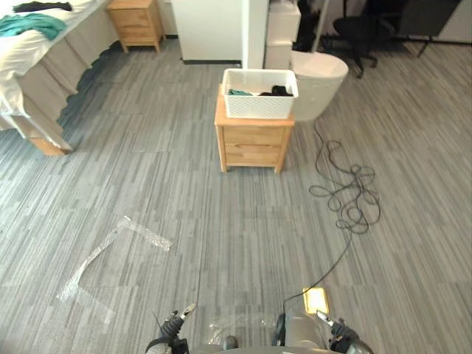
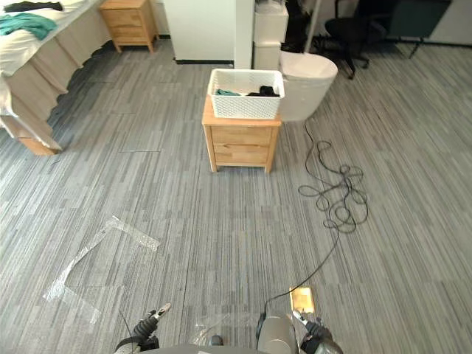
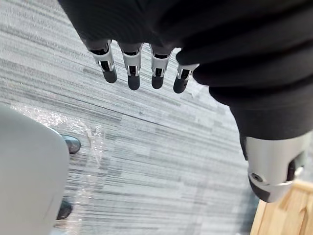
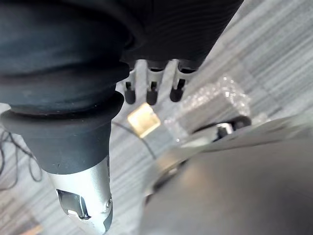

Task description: Pick up the laundry basket with both hands and put the clothes into the washing machine.

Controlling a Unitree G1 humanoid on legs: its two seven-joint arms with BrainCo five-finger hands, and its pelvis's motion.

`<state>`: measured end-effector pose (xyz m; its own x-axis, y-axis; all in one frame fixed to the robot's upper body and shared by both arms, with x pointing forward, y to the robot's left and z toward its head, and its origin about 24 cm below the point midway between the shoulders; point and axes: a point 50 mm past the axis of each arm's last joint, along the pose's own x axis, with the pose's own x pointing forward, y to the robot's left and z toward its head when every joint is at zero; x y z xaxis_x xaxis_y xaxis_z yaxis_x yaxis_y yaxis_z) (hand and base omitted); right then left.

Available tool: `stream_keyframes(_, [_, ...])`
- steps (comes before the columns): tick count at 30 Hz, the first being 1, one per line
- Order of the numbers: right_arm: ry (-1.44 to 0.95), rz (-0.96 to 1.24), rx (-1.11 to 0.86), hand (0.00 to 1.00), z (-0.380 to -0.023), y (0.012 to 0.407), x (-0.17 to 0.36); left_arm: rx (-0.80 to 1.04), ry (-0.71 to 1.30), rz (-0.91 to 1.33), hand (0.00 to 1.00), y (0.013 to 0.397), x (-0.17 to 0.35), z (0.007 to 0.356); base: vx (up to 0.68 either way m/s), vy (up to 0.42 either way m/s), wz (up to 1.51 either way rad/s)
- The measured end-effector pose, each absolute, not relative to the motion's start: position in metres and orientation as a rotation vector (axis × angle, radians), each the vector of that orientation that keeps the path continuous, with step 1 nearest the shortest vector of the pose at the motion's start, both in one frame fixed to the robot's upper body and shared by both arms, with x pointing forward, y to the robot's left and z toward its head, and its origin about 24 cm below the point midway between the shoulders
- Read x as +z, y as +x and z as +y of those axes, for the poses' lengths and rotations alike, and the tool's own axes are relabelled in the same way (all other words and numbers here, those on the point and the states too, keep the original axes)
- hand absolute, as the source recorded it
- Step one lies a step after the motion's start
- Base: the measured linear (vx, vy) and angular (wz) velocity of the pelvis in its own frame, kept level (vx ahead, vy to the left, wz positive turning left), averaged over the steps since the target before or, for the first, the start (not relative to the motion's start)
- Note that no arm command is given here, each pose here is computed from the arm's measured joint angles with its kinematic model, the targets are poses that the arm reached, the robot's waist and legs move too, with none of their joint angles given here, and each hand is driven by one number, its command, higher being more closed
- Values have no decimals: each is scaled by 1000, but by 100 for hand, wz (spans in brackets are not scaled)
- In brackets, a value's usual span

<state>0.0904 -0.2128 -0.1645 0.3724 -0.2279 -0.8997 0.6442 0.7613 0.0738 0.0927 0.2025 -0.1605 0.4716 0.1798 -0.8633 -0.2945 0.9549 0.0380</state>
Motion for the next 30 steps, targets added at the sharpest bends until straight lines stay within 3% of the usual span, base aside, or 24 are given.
stream_keyframes(6, [547, 1060, -666, 0, -209, 81, -168, 375, -233, 987, 0, 113, -156, 203, 419, -30, -7])
stream_keyframes(10, [599, 1066, -737, 0, -209, 67, -170, 483, -327, 975, 0, 107, -158, 205, 678, -270, 46])
stream_keyframes(15, [542, 948, -648, 0, -214, 108, -158, 558, -439, 927, 0, 103, -156, 199, 656, -251, -33])
stream_keyframes(22, [434, 843, -493, 0, -206, 165, -139, 540, -383, 869, 0, 112, -150, 203, 558, -67, -48])
stream_keyframes(27, [391, 943, -572, 0, -224, 118, -153, 629, -376, 1010, 0, 69, -164, 207, 530, 275, -56])
stream_keyframes(30, [439, 1017, -619, 0, -217, 91, -163, 563, -270, 1043, 0, 67, -163, 218, 625, 348, 18])
